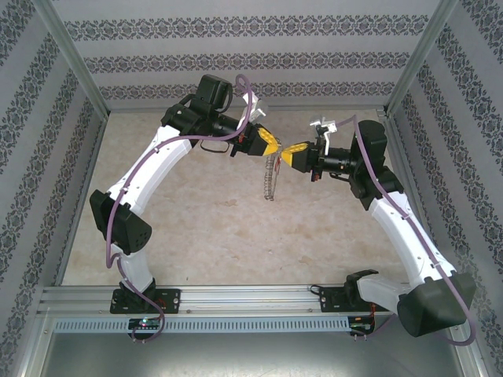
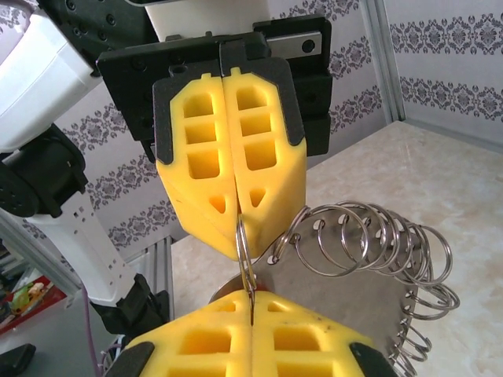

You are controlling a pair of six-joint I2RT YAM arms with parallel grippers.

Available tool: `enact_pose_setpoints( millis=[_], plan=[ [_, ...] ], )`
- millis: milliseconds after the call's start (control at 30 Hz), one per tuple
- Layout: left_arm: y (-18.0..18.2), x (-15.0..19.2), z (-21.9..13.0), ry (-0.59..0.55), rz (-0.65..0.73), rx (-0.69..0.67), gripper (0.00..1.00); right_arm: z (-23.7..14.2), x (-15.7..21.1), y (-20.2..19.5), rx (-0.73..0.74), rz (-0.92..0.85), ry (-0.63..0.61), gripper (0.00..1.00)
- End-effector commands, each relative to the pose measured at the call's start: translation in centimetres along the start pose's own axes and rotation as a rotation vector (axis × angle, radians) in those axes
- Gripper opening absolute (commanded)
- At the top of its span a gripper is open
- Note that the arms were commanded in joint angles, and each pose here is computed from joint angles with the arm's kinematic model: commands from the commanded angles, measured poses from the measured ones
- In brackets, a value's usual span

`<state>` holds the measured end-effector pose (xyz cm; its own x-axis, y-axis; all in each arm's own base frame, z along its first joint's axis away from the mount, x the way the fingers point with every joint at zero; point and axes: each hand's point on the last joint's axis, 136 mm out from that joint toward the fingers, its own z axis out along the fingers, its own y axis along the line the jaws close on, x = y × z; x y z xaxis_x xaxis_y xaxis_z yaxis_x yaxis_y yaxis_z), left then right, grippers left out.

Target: Put the keys on the keyring

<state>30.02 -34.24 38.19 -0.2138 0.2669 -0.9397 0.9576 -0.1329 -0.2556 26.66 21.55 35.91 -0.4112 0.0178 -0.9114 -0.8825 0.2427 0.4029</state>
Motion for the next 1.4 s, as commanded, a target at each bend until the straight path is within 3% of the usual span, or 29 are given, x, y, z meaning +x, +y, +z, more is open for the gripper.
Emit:
enact_pose_setpoints(
  millis=[0,700,767,833,933,1367],
  plan=[
    [-2.7,-2.6,-0.6,-0.055,0.100,0.043,0.00,-0.2,0.4,0.4,-0.028,-0.007,0.002,0.00],
    [-3.4,-3.0,-0.5,-0.079,0.110,0.068,0.00,2.6,1.3,0.4,-0.143,0.038,0.086,0.00],
    [-3.4,-2.9,-0.5,-0.078,0.107,0.071,0.00,2.6,1.0,0.2,-0.130,0.034,0.080,0.07],
    [-3.4,-2.8,-0.5,-0.078,0.106,0.072,0.00,2.4,0.6,0.0,-0.110,0.030,0.071,0.26],
    [-3.3,-2.7,-0.4,-0.076,0.106,0.066,0.00,1.7,0.3,0.2,-0.092,0.024,0.056,0.36],
    [-3.3,-2.7,-0.3,-0.083,0.107,0.072,0.00,-1.8,-2.1,3.0,-0.023,-0.065,-0.026,0.40]
  ],
)
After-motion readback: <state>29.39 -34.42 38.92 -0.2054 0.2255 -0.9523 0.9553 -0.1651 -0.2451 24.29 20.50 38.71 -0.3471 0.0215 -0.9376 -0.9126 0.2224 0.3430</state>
